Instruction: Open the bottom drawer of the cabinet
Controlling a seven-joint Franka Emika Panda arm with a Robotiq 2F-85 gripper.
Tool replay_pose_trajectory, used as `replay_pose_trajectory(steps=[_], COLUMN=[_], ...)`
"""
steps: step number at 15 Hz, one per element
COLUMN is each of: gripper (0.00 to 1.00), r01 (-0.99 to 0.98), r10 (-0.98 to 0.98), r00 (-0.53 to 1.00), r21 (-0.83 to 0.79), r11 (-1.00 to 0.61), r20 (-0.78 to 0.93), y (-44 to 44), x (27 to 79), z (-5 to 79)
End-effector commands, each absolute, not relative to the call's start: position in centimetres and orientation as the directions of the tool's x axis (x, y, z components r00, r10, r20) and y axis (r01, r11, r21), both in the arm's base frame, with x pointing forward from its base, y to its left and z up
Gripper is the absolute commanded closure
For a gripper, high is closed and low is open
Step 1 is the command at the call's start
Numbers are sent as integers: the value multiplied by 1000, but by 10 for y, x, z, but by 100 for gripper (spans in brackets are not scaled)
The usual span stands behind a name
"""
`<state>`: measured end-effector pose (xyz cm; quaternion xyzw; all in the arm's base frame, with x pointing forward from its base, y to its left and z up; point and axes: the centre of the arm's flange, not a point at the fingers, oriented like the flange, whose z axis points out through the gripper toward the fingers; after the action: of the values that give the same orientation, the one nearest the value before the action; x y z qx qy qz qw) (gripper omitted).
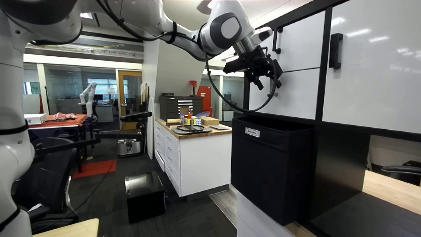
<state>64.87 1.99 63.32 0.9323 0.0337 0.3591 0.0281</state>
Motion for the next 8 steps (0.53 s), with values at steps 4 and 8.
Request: replay_pose_trajectory(steps=[4, 8], gripper=[61, 87], r01=[73, 86], r10=[109, 111], r00=[707, 702], r21=[81, 71], r11=[-994, -994], r20=[699, 703], y=[14, 13], x=[665, 666], z=[638, 638])
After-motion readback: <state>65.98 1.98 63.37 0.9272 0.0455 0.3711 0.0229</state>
